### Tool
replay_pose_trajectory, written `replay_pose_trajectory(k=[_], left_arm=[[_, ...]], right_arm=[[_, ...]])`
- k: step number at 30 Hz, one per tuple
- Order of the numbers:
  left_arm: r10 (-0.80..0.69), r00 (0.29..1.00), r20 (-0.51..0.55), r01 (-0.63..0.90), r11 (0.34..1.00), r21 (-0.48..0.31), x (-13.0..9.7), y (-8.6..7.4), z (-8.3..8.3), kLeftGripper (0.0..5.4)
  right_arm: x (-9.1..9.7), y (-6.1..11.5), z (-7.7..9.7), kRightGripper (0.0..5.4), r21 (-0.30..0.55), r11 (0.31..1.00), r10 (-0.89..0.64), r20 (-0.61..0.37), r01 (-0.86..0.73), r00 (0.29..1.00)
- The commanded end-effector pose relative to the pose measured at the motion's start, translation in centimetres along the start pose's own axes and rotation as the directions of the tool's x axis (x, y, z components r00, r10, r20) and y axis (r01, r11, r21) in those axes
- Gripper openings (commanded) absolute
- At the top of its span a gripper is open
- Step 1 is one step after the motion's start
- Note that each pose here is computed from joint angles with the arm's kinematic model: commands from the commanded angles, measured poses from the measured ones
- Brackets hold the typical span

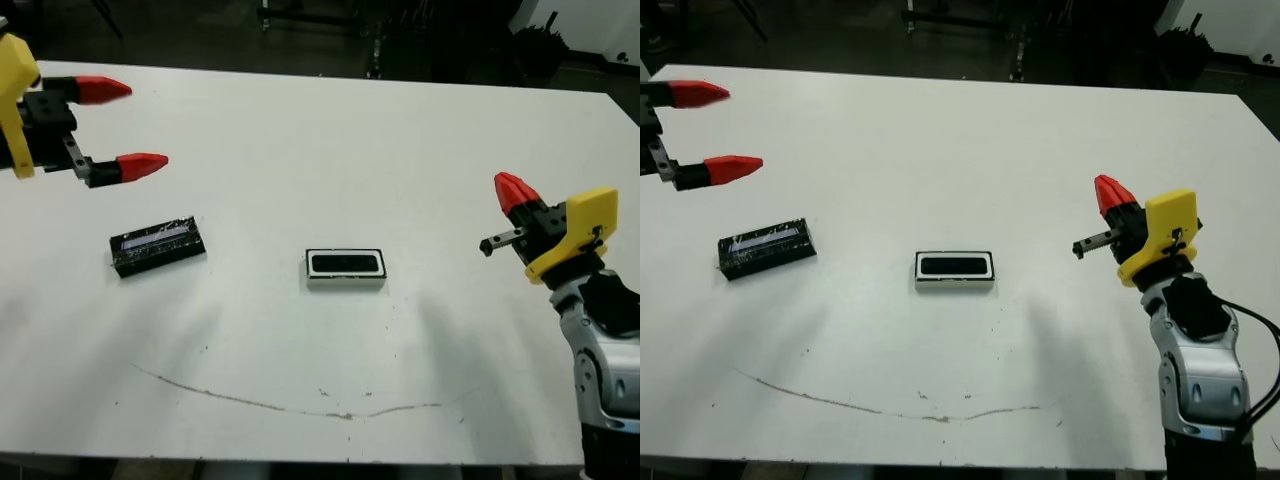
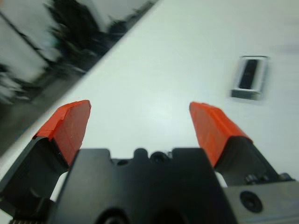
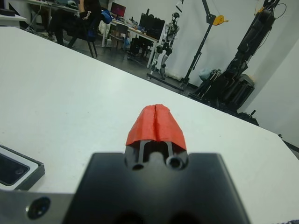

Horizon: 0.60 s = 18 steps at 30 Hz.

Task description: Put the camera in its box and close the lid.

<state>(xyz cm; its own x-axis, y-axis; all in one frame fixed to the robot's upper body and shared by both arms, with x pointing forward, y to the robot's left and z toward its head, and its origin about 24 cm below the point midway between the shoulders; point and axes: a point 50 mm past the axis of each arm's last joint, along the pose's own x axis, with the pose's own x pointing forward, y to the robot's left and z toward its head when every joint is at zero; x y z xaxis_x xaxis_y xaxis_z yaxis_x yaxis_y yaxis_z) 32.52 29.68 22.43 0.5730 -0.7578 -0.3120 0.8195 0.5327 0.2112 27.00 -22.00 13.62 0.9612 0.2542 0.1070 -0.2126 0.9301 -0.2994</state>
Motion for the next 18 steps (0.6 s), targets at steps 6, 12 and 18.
replay_pose_trajectory(k=[6, 12, 18], left_arm=[[-0.095, 0.995, -0.04, 0.091, 0.992, -0.087, 1.4, -1.3, -1.4, 5.4], [-0.096, 0.992, -0.081, 0.092, 0.995, -0.045, 1.8, -2.3, -1.8, 5.4], [-0.058, 0.986, -0.156, 0.06, 0.998, 0.011, 2.0, -3.3, -2.2, 5.4]], right_arm=[[0.1, -0.5, 0.2, 0.01, -0.003, 1.0, -0.008, 0.002, 0.008, 1.0], [0.0, -0.6, 0.2, 0.01, -0.003, 1.0, -0.005, 0.002, 0.005, 1.0], [0.0, -0.6, 0.3, 0.01, -0.007, 1.0, 0.001, -0.002, -0.001, 1.0]])
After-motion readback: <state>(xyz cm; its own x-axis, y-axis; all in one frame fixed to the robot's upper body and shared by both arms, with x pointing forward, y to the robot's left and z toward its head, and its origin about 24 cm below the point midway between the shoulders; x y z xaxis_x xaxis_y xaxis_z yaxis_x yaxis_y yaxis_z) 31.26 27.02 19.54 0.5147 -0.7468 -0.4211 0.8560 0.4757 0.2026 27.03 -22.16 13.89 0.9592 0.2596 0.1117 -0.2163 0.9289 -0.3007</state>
